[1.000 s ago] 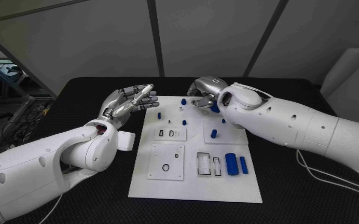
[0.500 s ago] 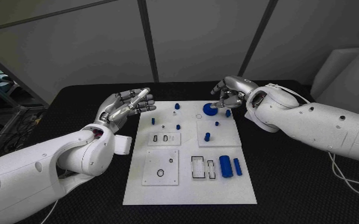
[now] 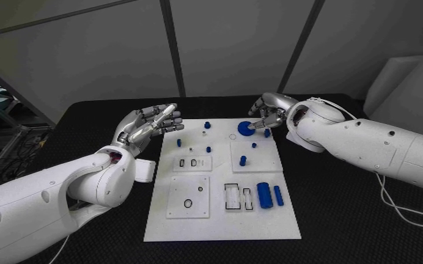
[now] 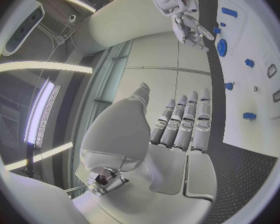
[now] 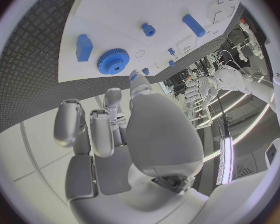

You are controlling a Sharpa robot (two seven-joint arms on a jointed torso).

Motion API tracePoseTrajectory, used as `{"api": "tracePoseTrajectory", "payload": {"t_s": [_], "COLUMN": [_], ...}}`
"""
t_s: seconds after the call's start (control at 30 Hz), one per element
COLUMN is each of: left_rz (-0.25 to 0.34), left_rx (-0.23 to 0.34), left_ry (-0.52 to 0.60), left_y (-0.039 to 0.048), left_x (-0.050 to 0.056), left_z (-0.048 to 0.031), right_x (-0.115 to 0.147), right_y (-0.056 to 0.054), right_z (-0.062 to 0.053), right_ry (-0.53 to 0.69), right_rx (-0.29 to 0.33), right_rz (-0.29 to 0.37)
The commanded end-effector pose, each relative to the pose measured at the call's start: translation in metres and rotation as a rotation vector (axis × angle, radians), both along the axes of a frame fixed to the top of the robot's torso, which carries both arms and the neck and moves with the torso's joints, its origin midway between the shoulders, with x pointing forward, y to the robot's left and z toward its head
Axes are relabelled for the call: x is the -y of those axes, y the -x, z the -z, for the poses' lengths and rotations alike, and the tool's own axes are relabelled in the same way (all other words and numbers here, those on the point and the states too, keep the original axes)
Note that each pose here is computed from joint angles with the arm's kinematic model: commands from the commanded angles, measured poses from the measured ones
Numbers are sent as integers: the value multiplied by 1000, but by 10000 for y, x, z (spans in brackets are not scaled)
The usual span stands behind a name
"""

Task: Assemble the parts on the task board

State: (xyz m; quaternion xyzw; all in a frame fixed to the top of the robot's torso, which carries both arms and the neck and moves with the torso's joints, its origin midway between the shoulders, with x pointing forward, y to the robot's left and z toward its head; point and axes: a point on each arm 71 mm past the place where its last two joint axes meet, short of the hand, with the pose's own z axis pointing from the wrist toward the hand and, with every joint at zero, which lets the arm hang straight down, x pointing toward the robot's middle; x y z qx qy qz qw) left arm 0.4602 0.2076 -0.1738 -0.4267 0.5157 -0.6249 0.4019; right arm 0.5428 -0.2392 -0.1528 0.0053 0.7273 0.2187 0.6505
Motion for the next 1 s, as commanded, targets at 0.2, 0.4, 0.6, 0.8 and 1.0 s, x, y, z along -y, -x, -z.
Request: {"api": "tracePoseTrajectory", "payload": {"t_s": [0.2, 0.4, 0.6, 0.8, 1.0], "left_rz": [19, 18, 18, 18, 20], "left_rx": [9, 9, 9, 9, 7], "left_ry": [3, 3, 2, 3, 3], "left_y": [-1, -4, -7, -9, -11], "left_x": [24, 24, 25, 28, 27], "left_z": [-14, -12, -10, -9, -6], "right_x": [-45, -68, -91, -124, -115], "right_y": [-43, -71, -95, -113, -139], "right_z": [63, 91, 117, 135, 155], "right_ry": [38, 51, 64, 77, 84], "right_rx": [-69, -87, -103, -111, -121], "right_rz": [-4, -5, -8, -13, -3]}}
